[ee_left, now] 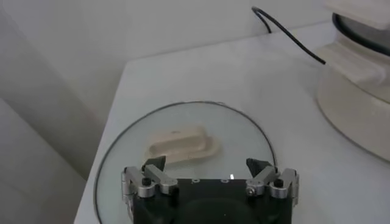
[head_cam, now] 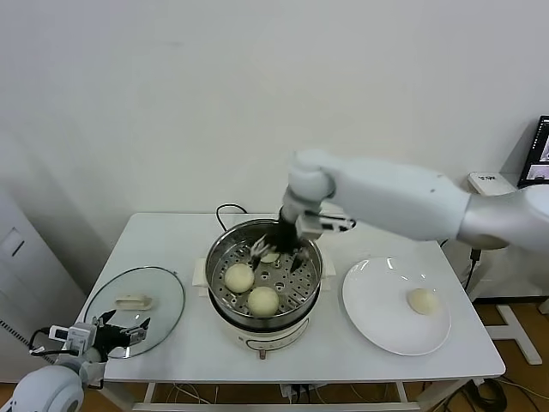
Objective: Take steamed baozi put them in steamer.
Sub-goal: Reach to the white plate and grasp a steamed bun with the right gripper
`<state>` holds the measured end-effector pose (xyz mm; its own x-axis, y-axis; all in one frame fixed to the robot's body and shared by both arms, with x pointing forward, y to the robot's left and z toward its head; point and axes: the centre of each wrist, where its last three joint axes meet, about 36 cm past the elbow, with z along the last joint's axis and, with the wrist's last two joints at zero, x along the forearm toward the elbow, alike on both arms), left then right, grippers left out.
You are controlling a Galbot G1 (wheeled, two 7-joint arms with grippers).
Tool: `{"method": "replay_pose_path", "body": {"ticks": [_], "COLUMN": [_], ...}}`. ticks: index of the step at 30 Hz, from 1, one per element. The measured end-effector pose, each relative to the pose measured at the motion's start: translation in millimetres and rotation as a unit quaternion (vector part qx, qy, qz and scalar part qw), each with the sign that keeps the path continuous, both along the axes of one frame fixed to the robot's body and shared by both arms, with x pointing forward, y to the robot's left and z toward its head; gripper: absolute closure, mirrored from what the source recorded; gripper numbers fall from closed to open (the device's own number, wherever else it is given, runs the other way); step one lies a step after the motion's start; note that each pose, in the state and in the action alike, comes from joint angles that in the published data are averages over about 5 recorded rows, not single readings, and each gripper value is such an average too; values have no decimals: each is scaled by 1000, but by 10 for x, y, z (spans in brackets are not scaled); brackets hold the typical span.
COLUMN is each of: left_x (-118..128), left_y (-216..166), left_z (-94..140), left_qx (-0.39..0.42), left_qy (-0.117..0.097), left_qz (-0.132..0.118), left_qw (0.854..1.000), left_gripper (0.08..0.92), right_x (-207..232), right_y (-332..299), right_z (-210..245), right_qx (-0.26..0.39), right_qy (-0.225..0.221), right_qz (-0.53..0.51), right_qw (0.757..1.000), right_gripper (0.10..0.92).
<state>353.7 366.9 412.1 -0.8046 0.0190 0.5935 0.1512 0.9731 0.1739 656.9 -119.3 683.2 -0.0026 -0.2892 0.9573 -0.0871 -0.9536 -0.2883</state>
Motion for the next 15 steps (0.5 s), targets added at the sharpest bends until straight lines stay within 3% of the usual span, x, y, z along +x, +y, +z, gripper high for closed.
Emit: {"method": "replay_pose_path", "body": {"ticks": [6,15], "left_x": [7,26], "left_y": [-31,-68], "left_z": [20,45], "left_qx": [-1,-4], "left_qy": [-1,-3], "left_qz": [-5,-8], "left_qw": [1000,1000], "left_gripper": [177,177], "right_x": [134,67], "right_y": [-956,-2331], "right_z": [366,236], "right_qx": [-14,-29], "right_qy": [5,49], "right_qz": [-203,-419], "right_qw": [979,906], "right_gripper": [200,200]}}
